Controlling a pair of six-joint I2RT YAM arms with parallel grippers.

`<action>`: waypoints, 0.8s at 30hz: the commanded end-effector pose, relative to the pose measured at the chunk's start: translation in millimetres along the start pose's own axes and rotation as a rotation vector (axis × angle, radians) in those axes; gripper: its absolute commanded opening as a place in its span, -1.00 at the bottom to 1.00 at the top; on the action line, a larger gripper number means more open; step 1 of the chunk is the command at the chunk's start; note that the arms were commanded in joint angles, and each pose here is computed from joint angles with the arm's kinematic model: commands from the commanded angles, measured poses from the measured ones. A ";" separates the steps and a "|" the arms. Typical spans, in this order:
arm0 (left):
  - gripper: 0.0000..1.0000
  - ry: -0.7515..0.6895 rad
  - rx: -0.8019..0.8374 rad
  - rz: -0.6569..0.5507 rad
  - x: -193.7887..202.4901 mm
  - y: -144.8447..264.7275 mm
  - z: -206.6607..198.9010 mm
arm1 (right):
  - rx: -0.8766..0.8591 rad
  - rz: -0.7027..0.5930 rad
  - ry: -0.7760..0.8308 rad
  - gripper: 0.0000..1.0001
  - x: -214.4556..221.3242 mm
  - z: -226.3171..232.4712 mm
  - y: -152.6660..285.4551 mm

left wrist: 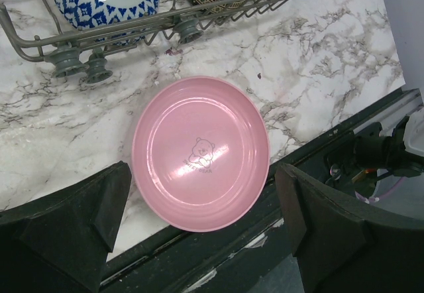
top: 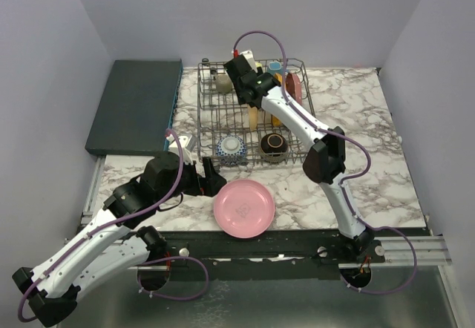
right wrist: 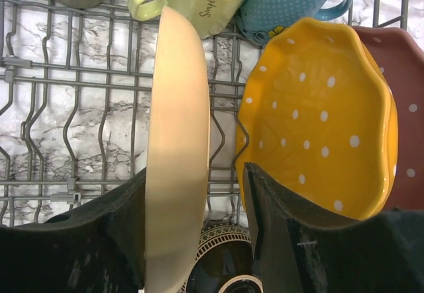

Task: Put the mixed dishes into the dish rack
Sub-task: Insert the plate into the dish rack.

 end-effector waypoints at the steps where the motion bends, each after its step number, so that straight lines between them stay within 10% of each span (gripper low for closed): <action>1: 0.97 -0.010 -0.006 -0.021 -2.0 -2.3 2.0 | -0.041 -0.053 -0.065 0.16 -15.1 -11.2 21.5; 24: 0.97 -0.007 -0.025 -0.014 -1.4 -6.2 3.6 | -0.063 -0.085 -0.105 0.22 -20.5 -27.2 49.2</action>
Point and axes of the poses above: each gripper's point midway between its finger pads, its own y axis back along the fingers, its own z axis along the line the jaws close on, x = y × z, the point moved 6 cm from there along y, back along the fingers, and after that the axes turned 13 degrees about y, right-handed, at the moved point
